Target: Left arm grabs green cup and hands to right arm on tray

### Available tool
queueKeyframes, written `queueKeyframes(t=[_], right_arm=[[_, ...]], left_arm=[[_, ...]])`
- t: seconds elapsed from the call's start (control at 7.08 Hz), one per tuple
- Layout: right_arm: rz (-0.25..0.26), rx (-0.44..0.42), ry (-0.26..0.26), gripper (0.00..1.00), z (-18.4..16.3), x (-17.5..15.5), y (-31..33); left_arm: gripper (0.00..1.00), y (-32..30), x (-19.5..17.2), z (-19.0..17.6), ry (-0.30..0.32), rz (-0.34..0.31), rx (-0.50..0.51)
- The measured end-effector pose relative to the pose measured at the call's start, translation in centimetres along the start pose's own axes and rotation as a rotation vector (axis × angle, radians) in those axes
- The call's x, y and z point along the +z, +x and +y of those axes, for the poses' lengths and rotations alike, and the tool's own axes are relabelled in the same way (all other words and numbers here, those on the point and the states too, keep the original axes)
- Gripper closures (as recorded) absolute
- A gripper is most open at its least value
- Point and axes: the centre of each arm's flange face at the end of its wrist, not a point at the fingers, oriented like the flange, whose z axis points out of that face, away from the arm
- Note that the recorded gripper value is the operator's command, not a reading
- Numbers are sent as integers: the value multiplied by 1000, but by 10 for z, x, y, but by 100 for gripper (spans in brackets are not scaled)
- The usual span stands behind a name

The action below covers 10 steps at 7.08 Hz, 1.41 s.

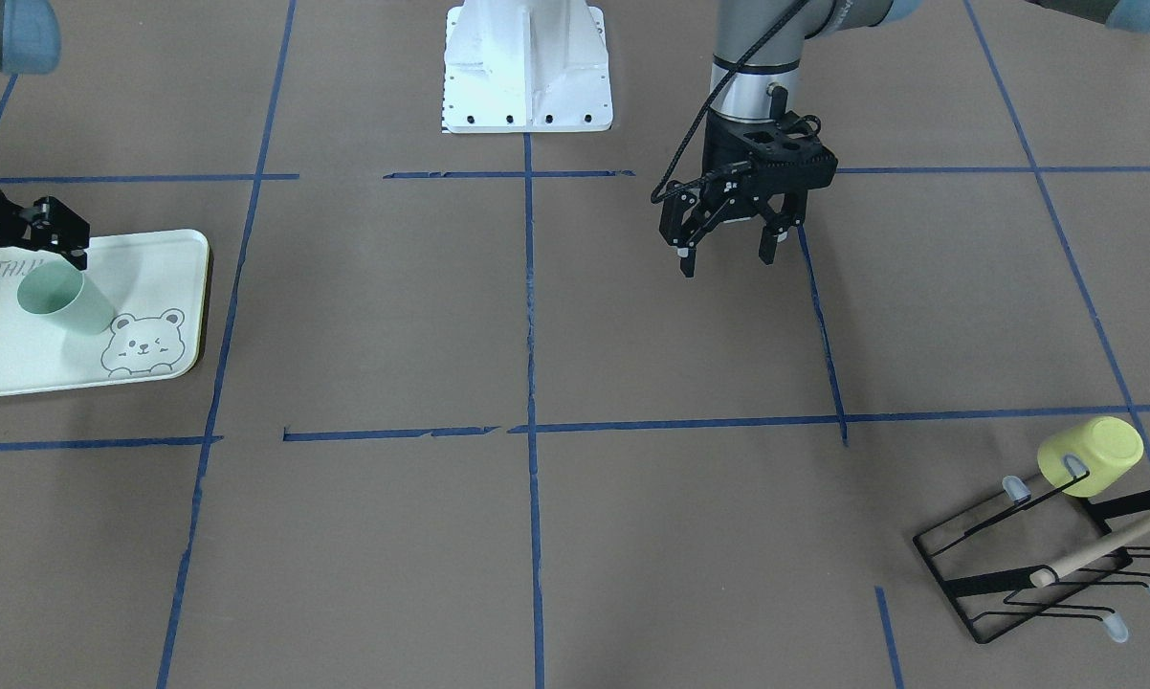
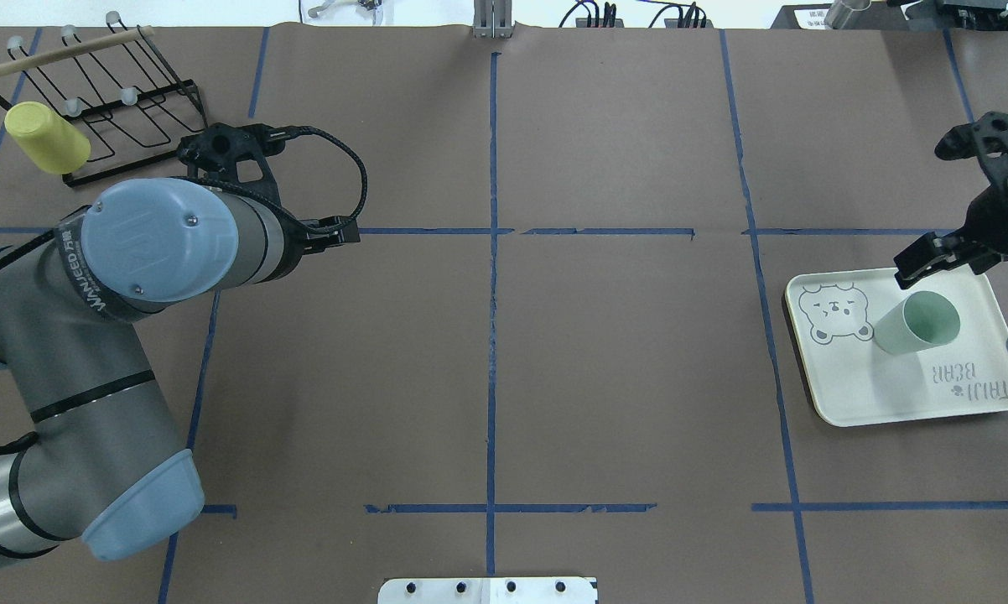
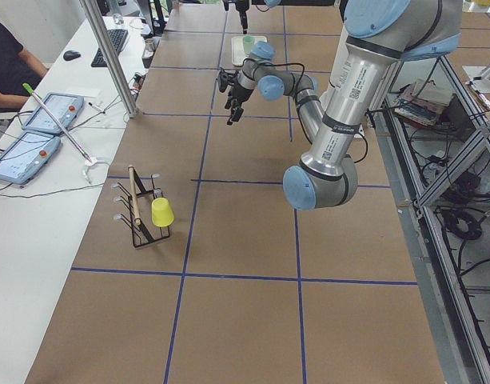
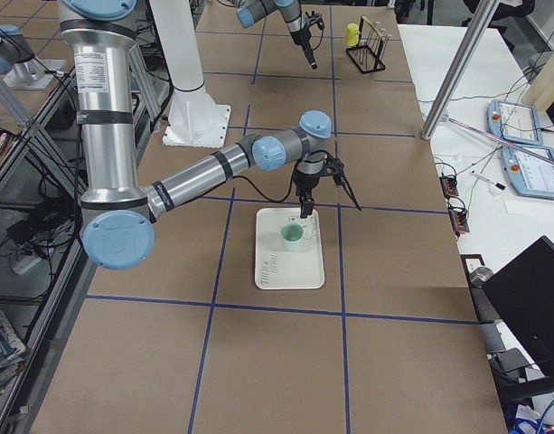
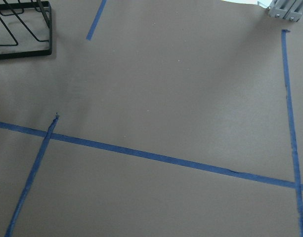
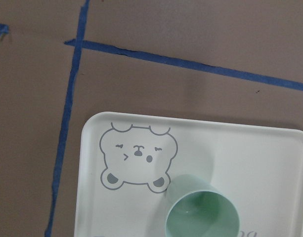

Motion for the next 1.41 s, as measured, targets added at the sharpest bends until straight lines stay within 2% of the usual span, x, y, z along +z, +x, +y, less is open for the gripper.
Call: queueKeyframes(t=[0.28,0.56,0.71,0.99,1.13,1.41], right_arm=[[-10,62,76,0,2,-43,36],[-38,100,91,0,6,-59,91],[-45,95,86,0,12,-59,120],[-43,79,76,0,31,-54,163],[-51,79,72,0,40,-52,174],[-77,80,63,0,55,-48,181]], left_arm=[[0,-50,-13,-26,-3,-69,175],[0,-146,-26,-82,-114,-91,343],[0,-207,-38,-115,-188,-65,406],[0,-337,-49,-157,-325,53,430],[0,-408,-44,-160,-374,105,408],[0,-522,-15,-134,-468,134,378]])
